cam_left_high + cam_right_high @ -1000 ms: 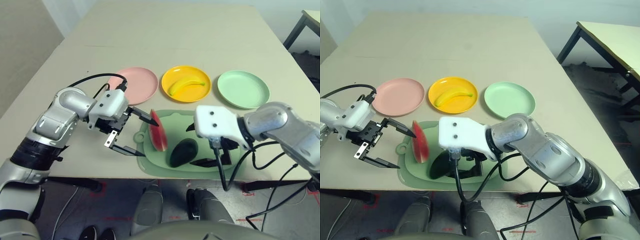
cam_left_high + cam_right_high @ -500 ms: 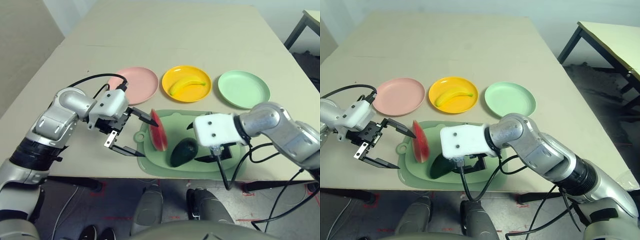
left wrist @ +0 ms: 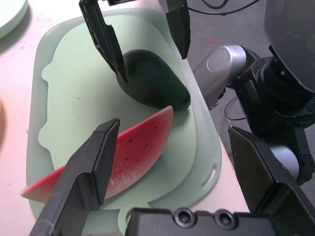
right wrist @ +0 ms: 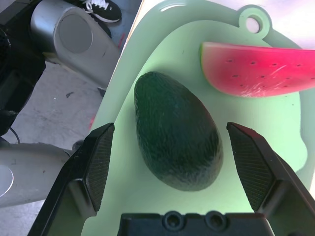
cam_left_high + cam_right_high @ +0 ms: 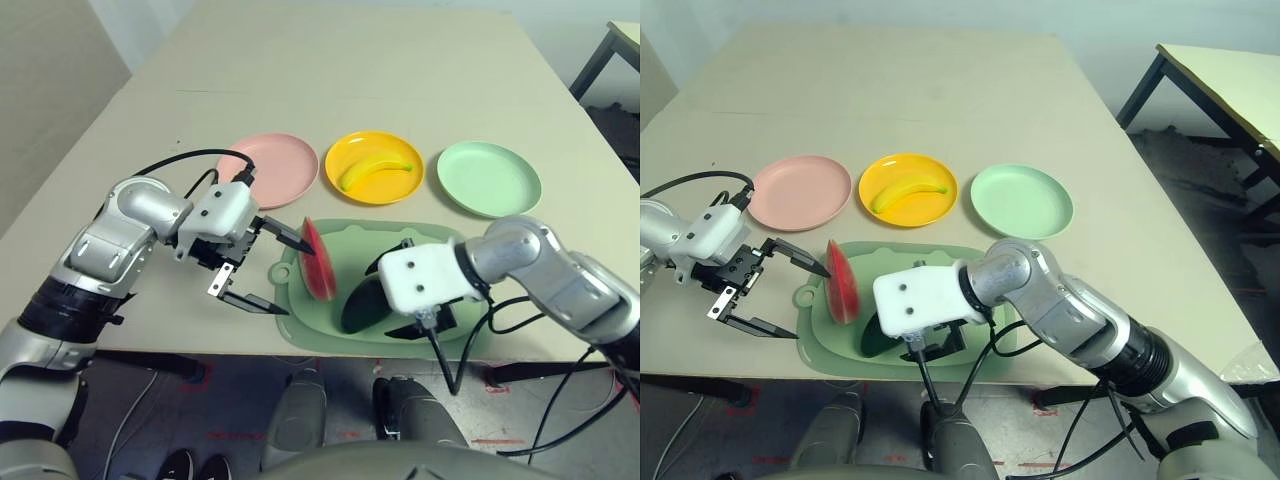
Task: Place the fruits into color-matched plates.
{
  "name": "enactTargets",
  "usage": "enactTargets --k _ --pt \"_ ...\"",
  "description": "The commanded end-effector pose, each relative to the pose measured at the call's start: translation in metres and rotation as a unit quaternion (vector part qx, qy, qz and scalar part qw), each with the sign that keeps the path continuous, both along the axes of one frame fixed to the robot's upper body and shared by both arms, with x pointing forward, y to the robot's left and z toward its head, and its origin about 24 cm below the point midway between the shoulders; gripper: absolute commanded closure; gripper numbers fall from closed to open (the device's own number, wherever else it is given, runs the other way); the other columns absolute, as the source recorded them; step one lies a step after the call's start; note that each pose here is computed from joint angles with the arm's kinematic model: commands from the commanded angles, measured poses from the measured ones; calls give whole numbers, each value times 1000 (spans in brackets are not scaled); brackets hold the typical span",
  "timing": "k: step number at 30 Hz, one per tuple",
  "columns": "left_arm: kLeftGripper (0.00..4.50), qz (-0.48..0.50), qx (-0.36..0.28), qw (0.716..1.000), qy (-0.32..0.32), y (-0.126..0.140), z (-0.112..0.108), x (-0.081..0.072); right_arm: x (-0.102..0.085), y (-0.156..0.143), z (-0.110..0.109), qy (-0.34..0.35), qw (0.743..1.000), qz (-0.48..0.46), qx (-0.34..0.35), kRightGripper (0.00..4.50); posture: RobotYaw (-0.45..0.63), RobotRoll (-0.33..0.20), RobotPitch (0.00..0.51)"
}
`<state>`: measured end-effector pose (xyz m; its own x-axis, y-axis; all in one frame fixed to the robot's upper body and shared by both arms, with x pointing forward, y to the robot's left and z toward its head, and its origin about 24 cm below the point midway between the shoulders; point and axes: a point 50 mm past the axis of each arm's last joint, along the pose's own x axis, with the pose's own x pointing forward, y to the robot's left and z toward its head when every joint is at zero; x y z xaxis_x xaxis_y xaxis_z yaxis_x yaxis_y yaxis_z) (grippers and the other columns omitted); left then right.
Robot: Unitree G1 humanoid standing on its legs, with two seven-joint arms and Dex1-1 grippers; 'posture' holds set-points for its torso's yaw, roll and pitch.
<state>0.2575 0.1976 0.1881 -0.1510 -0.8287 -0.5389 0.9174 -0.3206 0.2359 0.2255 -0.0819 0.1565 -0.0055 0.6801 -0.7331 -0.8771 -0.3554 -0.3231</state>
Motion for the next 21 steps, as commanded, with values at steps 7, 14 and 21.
enactTargets --k 7,14,21 --pt "0 -11 8 1000 1 -3 -2 -4 -1 1 -8 2 1000 4 -14 42 222 0 152" --pt "0 -11 9 1000 1 -3 -1 -4 -2 2 -14 12 1000 2 -14 42 222 0 152" --pt "0 -10 10 1000 1 -4 1 -5 1 4 -19 16 1000 0 -13 42 227 0 151"
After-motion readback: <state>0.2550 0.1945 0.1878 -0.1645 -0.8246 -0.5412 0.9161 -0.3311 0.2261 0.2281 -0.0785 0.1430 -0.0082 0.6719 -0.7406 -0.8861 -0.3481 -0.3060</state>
